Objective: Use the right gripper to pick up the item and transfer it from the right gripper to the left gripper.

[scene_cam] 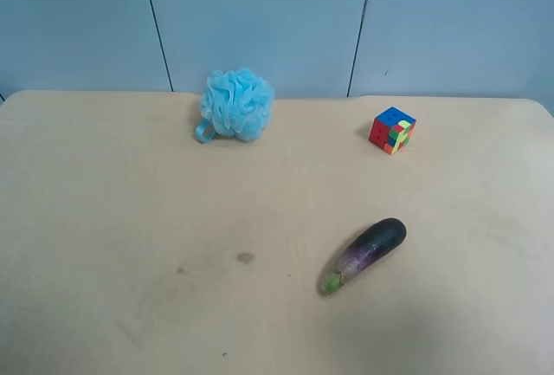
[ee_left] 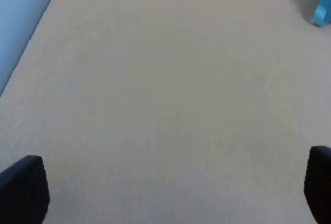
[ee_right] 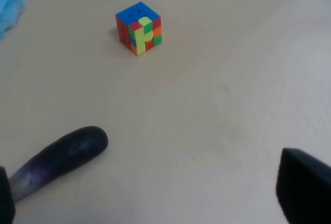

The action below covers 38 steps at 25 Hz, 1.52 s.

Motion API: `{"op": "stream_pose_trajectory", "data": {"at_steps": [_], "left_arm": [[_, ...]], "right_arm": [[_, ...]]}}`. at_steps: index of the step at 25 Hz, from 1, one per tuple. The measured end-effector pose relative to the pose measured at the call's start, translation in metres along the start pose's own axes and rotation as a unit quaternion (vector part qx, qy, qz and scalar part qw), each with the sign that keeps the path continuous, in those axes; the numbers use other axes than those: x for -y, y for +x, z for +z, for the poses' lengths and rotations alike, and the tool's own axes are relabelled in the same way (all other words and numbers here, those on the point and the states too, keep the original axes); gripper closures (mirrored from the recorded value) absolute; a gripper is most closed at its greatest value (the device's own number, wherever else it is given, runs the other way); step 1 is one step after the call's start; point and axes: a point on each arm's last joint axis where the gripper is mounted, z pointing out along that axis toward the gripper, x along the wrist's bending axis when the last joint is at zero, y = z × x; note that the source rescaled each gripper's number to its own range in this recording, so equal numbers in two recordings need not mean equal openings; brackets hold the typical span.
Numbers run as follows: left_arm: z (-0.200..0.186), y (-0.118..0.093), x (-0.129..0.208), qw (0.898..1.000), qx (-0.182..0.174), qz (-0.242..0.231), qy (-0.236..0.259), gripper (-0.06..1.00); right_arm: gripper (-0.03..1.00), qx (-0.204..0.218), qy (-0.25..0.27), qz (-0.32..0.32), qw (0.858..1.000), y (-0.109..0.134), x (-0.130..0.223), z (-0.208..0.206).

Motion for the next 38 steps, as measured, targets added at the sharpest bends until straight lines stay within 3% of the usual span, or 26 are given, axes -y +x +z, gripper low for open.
{"op": "stream_pose_trajectory", "data": {"at_steps": [14,24,32,38], "left_arm": [[0.0,0.0,0.0,1.0,0.0,0.0,0.0,-0.06],[0.0,0.0,0.0,1.0,0.0,0.0,0.0,-0.06],[0.0,0.0,0.0,1.0,0.0,0.0,0.0,-0.06],[0.0,0.0,0.0,1.0,0.0,0.0,0.0,-0.06]], "right_arm": [[-0.03,-0.001,0.002,0.0,1.0,0.0,0.0,0.0],[-0.03,-0.056,0.146,-0.005,0.988,0.001,-0.072,0.039],[-0.03,-0.144,0.242,-0.121,0.952,0.008,-0.12,0.102],[-0.03,-0.198,0.314,-0.235,0.898,0.035,-0.127,0.152]]}}
